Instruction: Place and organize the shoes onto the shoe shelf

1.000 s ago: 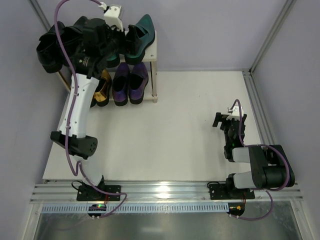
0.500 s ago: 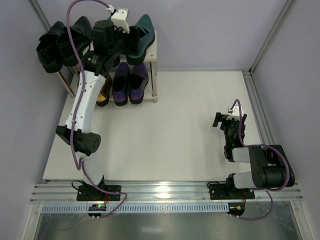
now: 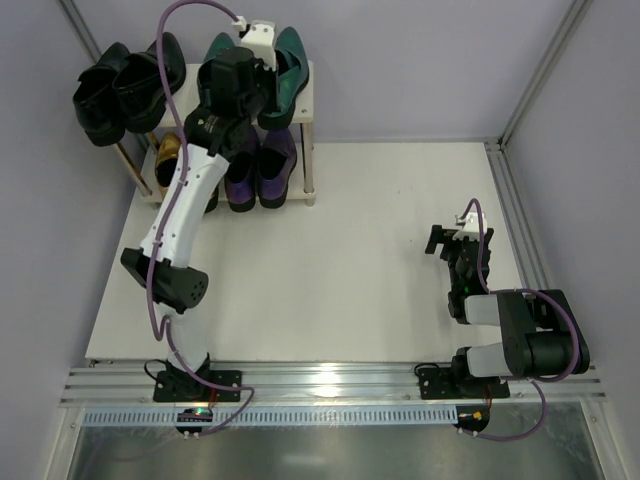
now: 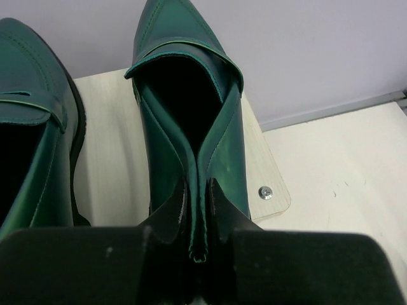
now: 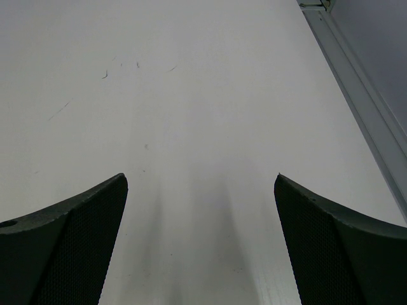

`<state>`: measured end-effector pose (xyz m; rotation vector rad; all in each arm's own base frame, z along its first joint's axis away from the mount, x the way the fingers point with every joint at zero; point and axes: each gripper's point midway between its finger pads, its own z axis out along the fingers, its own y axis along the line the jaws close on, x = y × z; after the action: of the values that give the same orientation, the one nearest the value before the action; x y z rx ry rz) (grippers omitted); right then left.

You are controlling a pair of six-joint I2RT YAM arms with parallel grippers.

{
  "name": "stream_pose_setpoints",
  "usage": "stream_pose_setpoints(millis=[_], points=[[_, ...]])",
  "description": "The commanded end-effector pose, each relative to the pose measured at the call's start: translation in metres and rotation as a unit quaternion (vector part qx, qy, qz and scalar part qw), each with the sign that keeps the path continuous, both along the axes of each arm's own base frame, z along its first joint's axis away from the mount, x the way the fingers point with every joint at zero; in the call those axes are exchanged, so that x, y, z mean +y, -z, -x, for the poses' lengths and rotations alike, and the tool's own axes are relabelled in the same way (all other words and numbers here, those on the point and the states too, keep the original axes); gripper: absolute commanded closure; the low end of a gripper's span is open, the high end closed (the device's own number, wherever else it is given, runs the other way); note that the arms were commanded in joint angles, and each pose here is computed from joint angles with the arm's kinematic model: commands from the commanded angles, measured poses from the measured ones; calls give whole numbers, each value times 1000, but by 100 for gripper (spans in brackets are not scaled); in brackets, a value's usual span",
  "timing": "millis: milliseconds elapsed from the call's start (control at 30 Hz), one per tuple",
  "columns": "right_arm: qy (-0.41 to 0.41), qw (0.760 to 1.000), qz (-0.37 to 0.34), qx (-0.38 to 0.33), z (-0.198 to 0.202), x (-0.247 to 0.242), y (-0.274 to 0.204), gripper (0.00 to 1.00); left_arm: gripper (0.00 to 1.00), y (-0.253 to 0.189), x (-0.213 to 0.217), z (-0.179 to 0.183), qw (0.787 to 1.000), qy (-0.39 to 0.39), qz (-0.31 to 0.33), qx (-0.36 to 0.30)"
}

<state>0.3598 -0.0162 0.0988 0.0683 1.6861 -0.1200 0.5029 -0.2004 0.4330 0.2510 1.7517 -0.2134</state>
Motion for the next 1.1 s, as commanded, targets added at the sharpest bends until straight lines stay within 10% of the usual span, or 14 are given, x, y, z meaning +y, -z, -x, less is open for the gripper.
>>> stream_pose_setpoints(millis=[0, 1067], points=[[-3, 999, -8, -36, -6, 2, -20, 3, 100, -16, 17, 8, 997, -74, -10, -27], [-3, 999, -7, -35, -5, 1, -19, 3, 100, -49, 72, 22, 983, -169, 5, -65]])
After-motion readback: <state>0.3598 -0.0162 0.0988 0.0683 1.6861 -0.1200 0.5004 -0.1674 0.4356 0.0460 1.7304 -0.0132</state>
